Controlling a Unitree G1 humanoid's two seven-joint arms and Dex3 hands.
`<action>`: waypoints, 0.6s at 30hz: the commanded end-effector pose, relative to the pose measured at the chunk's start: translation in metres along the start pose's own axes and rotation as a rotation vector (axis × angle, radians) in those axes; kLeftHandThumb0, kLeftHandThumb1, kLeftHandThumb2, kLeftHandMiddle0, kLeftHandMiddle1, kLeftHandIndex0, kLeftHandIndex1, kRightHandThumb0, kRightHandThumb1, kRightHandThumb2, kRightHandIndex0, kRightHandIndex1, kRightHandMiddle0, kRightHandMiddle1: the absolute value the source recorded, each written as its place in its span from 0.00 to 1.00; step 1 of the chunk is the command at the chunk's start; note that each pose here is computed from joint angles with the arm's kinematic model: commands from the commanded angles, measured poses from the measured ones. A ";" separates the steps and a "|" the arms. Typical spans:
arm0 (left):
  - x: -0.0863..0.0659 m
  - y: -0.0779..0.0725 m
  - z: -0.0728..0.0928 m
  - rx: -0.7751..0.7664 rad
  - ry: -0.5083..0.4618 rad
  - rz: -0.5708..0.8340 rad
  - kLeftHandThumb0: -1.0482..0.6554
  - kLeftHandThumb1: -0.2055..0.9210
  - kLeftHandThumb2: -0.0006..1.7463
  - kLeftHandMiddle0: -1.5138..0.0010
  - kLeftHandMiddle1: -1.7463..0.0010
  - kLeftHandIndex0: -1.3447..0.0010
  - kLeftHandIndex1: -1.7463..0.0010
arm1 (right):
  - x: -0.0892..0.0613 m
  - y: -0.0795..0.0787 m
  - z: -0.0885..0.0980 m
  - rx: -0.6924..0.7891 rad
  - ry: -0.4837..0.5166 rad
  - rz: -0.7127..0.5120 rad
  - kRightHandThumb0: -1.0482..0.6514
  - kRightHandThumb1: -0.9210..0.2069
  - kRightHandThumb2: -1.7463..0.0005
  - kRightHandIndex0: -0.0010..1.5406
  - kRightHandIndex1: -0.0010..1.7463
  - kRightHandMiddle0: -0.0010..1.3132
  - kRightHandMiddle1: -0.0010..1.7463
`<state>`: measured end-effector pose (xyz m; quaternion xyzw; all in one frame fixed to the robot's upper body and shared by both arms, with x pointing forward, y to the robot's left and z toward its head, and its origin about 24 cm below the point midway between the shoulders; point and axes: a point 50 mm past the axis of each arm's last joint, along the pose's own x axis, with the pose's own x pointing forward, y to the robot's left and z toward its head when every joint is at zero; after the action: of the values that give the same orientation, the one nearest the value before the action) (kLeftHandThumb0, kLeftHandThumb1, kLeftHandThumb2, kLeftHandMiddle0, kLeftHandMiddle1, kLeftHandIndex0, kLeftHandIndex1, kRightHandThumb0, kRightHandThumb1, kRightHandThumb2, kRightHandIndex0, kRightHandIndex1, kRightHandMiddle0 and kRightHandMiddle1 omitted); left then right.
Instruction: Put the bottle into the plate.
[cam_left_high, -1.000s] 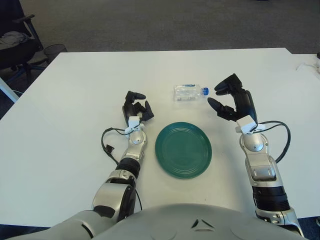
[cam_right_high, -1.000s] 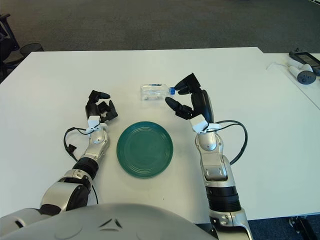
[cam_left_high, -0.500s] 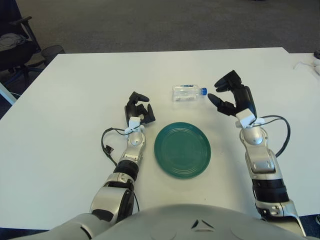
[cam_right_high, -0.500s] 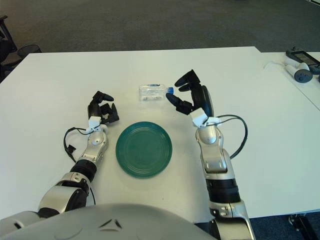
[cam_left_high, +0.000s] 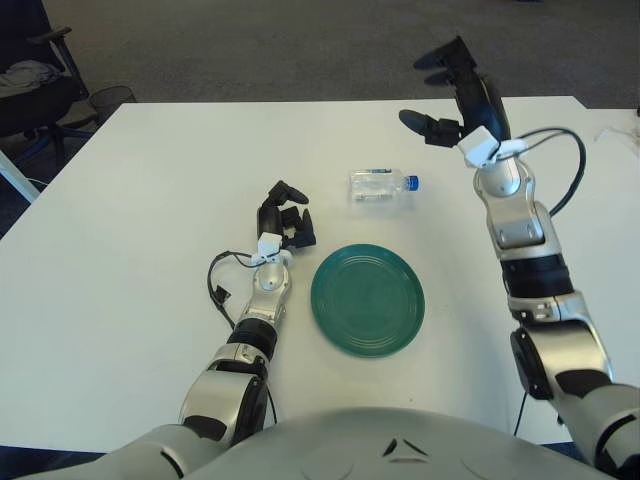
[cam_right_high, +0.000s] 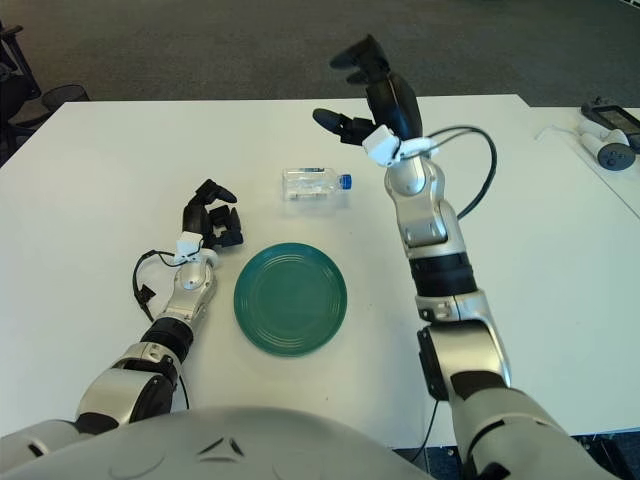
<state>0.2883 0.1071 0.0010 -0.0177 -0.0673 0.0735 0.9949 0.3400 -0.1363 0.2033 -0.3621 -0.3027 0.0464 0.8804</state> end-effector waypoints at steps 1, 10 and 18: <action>-0.020 0.005 -0.021 0.033 0.089 -0.002 0.27 0.23 0.94 0.12 0.00 0.38 0.00 | 0.012 0.009 -0.023 -0.054 0.056 0.076 0.10 0.01 0.87 0.03 0.27 0.00 0.41; -0.021 0.004 -0.022 0.080 0.099 -0.006 0.26 0.22 0.94 0.12 0.00 0.38 0.00 | 0.038 0.034 -0.038 -0.274 0.059 0.194 0.04 0.00 0.91 0.00 0.04 0.00 0.16; -0.024 0.004 -0.023 0.071 0.107 0.010 0.27 0.24 0.93 0.12 0.00 0.39 0.00 | 0.043 0.066 -0.031 -0.394 0.027 0.297 0.00 0.00 0.91 0.00 0.00 0.00 0.11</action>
<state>0.2864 0.1039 0.0004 0.0000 -0.0635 0.0745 0.9952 0.3988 -0.1145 0.1564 -0.5452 -0.2093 0.0897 0.8068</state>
